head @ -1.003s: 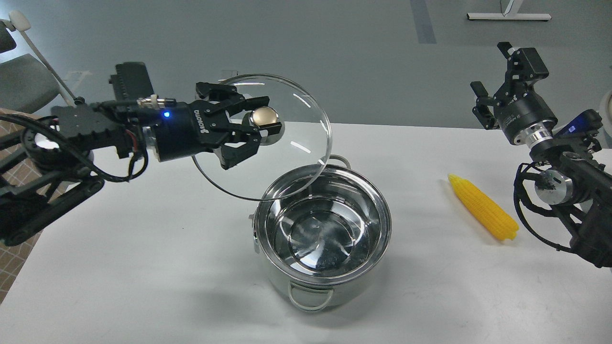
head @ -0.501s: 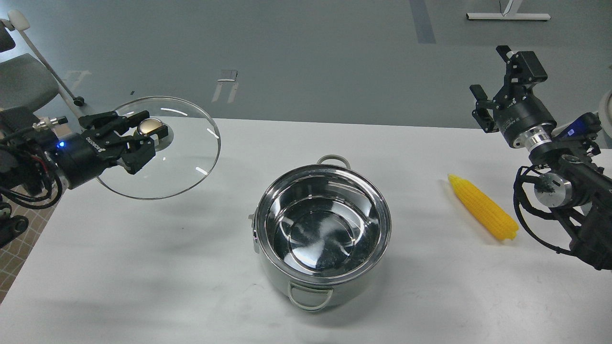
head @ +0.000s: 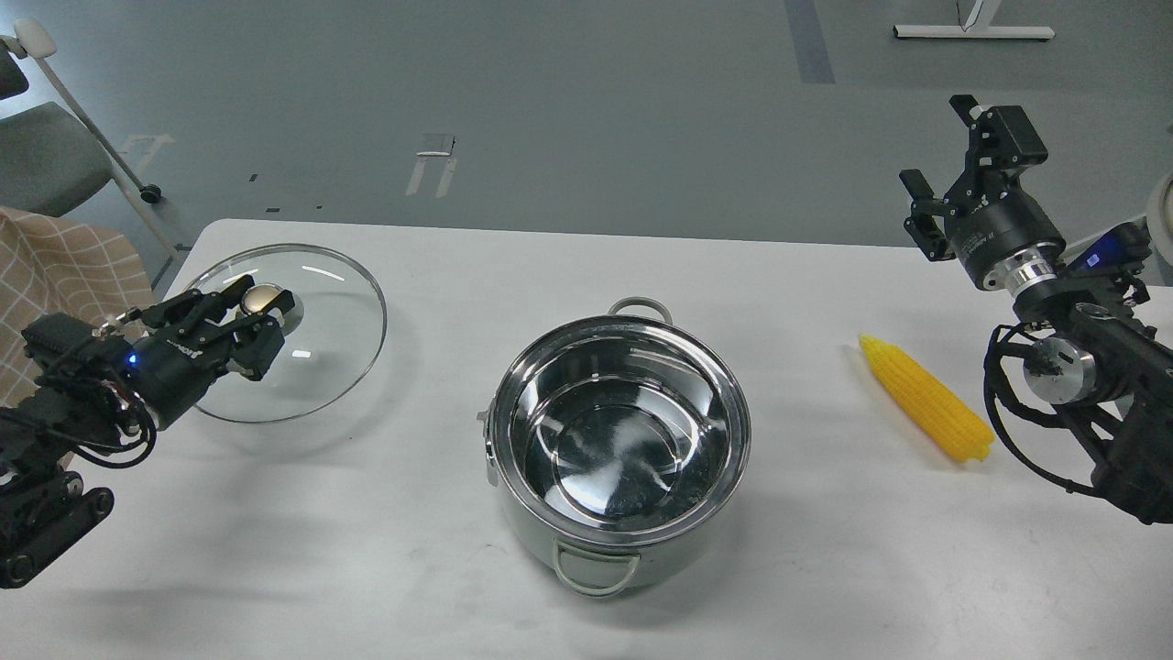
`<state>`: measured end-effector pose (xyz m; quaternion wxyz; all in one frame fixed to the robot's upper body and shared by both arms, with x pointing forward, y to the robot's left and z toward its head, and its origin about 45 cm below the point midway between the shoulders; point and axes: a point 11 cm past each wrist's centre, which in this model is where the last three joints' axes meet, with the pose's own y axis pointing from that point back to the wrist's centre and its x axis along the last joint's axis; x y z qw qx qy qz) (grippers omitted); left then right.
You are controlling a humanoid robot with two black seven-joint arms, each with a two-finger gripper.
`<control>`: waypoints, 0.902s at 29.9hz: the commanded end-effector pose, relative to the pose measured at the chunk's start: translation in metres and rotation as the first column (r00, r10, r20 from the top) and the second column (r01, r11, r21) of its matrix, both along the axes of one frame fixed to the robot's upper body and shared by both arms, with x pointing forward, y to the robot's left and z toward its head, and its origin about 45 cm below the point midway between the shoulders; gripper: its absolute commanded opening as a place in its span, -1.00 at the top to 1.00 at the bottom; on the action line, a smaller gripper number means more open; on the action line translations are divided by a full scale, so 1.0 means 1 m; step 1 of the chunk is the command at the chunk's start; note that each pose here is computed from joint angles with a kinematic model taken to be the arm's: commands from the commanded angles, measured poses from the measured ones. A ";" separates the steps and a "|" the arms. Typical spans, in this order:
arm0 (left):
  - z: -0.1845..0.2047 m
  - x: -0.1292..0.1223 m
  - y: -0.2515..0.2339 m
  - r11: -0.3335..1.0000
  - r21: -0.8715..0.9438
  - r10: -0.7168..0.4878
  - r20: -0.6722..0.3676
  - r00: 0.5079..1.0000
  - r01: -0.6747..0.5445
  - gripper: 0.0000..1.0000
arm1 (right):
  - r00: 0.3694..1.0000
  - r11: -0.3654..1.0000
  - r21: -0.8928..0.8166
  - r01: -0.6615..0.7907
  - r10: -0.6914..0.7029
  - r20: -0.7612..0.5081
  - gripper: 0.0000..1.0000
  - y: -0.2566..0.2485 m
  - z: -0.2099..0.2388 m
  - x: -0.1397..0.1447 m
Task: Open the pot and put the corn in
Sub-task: 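Lower the glass lid onto the table and release it with the left gripper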
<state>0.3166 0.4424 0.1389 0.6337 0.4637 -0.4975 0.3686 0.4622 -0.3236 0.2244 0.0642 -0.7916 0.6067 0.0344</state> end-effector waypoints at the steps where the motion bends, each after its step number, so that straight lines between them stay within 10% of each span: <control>1: -0.010 -0.002 -0.003 0.999 -0.032 0.029 -0.004 1.000 -0.030 0.51 | 1.000 1.000 0.001 -0.001 0.001 -0.004 -1.00 0.000 -0.002 -0.001; 13: -0.040 -0.004 -0.019 0.990 -0.108 0.086 -0.040 0.995 -0.090 0.23 | 1.000 1.000 -0.001 0.003 -0.003 -0.010 -1.00 -0.003 -0.005 -0.003; 27: -0.041 -0.004 -0.020 0.988 -0.120 0.094 -0.041 0.995 -0.099 -0.78 | 1.000 1.000 -0.002 0.007 -0.007 -0.011 -1.00 -0.004 -0.005 -0.004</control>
